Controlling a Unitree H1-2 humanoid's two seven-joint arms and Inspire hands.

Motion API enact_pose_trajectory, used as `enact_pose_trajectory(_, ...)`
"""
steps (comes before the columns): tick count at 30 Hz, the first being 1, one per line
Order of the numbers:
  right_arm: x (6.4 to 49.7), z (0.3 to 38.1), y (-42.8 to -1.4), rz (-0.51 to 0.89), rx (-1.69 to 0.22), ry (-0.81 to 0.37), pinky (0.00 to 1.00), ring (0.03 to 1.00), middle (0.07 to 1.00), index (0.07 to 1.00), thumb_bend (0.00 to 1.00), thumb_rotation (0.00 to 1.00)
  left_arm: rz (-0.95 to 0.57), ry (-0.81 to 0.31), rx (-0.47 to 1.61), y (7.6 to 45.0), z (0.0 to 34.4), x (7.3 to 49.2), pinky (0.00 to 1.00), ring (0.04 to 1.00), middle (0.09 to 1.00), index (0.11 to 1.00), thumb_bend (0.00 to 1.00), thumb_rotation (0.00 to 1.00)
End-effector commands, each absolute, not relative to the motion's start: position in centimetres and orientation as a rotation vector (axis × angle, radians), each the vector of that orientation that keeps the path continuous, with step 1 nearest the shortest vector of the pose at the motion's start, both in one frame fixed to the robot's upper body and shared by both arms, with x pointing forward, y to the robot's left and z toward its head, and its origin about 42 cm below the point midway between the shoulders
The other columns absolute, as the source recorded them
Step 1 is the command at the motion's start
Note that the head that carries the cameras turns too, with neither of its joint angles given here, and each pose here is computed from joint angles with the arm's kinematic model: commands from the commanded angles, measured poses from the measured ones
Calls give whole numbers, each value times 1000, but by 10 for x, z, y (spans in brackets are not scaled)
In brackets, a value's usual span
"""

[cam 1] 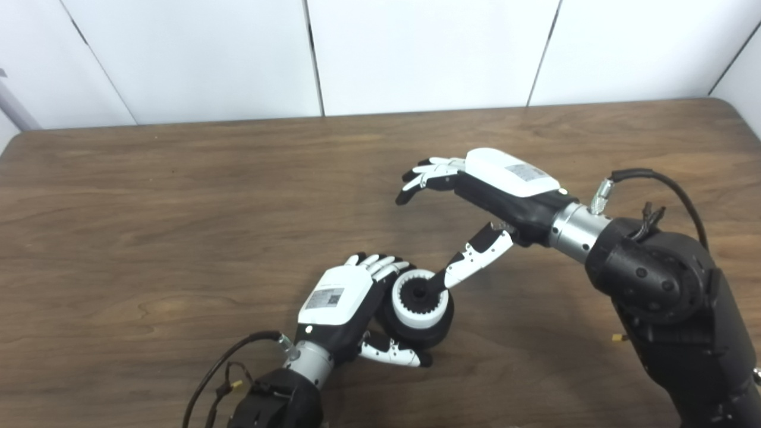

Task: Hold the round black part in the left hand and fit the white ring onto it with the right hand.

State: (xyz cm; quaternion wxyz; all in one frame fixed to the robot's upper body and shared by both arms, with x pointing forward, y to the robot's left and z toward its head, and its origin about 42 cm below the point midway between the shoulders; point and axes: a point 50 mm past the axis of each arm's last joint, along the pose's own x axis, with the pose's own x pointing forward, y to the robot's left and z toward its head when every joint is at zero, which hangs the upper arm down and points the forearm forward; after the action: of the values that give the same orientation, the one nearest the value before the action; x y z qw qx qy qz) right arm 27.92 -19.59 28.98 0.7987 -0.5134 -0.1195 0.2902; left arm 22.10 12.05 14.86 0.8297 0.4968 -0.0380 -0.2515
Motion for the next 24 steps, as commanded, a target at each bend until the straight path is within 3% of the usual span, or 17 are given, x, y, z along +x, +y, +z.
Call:
enact_pose_trajectory(1, 280, 305, -199, 565, -1112, -322, 956, 952, 892, 756, 1000, 449, -526, -67, 1079, 124, 157, 226, 1000, 958, 948, 912, 1000, 418)
enact_pose_trajectory(6, 280, 305, -199, 555, -1108, -316, 974, 958, 896, 756, 1000, 434, -553, -45, 1141, 128, 168, 229, 1000, 968, 970, 943, 1000, 465)
enact_pose_trajectory(10, 281, 305, -199, 548, -1111, -318, 969, 956, 897, 757, 1000, 440, -550, -8, 1108, 135, 179, 233, 1000, 997, 997, 973, 1000, 424)
enact_pose_trajectory(19, 286, 300, -204, 526, -1106, -292, 984, 955, 901, 767, 1000, 446, -517, -74, 1138, 167, 208, 247, 1000, 1000, 1000, 1000, 1000, 468)
enact_pose_trajectory(22, 287, 293, -216, 516, -1069, -246, 980, 944, 908, 788, 989, 517, -502, -43, 968, 183, 217, 253, 1000, 1000, 1000, 1000, 1000, 405)
enact_pose_trajectory(24, 286, 288, -224, 507, -1052, -215, 947, 935, 906, 808, 884, 594, -475, -27, 864, 193, 220, 256, 1000, 1000, 1000, 994, 1000, 386)
